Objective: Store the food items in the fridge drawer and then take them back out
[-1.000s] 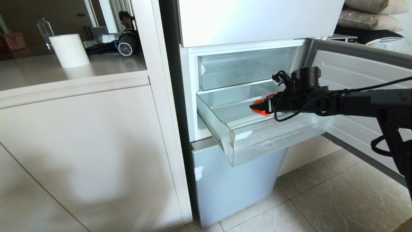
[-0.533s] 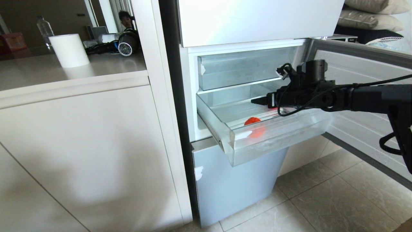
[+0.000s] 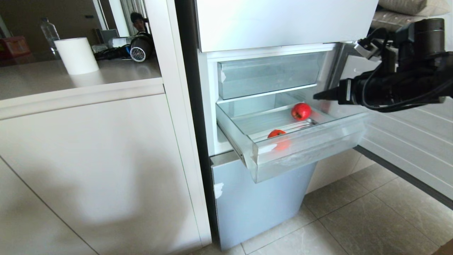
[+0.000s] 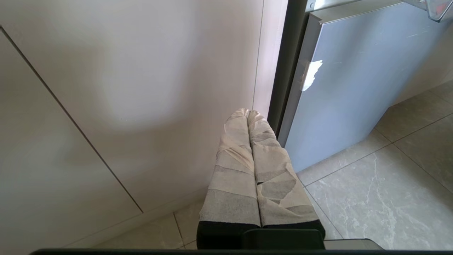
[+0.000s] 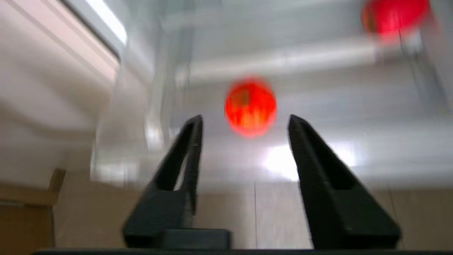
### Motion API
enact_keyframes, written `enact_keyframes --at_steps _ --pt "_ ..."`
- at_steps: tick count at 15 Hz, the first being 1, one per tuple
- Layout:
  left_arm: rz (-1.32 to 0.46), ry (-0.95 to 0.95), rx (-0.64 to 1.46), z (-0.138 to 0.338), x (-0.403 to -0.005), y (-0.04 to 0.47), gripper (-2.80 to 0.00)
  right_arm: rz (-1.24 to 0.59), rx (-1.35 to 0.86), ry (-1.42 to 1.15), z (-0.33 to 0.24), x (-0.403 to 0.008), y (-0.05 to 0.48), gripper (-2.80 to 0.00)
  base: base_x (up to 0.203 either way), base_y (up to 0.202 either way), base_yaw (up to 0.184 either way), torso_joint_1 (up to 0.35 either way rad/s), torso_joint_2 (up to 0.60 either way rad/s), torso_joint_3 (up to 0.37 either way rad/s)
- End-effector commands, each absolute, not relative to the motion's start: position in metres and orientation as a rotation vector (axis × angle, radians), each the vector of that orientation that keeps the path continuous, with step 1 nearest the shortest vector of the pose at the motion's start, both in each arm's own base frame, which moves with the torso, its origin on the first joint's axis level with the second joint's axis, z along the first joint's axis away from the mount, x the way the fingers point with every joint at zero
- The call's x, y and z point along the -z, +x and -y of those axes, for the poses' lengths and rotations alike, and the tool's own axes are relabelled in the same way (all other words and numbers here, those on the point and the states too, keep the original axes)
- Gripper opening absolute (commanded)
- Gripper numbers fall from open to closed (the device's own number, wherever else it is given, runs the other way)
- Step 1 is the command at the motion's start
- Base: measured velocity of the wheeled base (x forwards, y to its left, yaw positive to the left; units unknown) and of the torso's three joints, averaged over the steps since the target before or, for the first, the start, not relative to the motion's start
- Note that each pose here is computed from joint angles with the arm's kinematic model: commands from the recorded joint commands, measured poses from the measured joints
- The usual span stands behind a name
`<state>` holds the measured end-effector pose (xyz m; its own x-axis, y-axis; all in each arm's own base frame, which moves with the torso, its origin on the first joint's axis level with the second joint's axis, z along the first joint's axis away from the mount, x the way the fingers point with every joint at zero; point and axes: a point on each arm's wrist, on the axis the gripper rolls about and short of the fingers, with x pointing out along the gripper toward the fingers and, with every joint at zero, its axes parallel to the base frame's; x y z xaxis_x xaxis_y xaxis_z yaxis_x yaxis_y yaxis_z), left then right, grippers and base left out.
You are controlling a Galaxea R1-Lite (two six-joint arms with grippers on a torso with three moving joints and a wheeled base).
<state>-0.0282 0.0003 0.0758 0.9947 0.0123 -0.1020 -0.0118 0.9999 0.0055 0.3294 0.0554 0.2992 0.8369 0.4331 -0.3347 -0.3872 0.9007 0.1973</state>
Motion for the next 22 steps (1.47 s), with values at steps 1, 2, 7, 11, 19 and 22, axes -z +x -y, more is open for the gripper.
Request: enact_keyframes --at_steps 1,2,7,11,19,22 --pt "-0.103 0.005 -0.012 0.0 -0.076 -0.028 -2.8 -0.391 -0.393 0.127 -0.043 -0.304 0.252 -2.8 0.0 0.0 0.0 0.0 0.0 0.0" --pt "-0.104 0.005 -0.013 0.0 -0.076 -0.028 -2.8 -0.436 -0.368 0.131 -0.039 -0.292 0.232 -2.8 0.0 0.0 0.0 0.0 0.0 0.0" --pt "-0.103 0.005 -0.012 0.0 -0.076 -0.028 -2.8 -0.734 -0.291 0.138 -0.036 -0.226 0.219 -2.8 0.0 0.0 0.0 0.0 0.0 0.0" --pt "-0.104 0.005 -0.012 0.0 -0.076 -0.028 -2.8 -0.894 -0.328 0.163 -0.043 -0.176 0.267 -2.8 0.0 0.0 0.0 0.0 0.0 0.0" --pt "-0.102 0.005 -0.012 0.0 -0.076 -0.028 -2.8 -0.719 -0.434 0.141 -0.042 -0.093 0.386 -2.8 0.0 0.0 0.0 0.0 0.0 0.0" --pt "-0.103 0.005 -0.013 0.0 -0.076 -0.028 -2.8 -0.556 -0.499 0.139 -0.04 -0.099 0.406 -2.8 0.0 0.0 0.0 0.0 0.0 0.0"
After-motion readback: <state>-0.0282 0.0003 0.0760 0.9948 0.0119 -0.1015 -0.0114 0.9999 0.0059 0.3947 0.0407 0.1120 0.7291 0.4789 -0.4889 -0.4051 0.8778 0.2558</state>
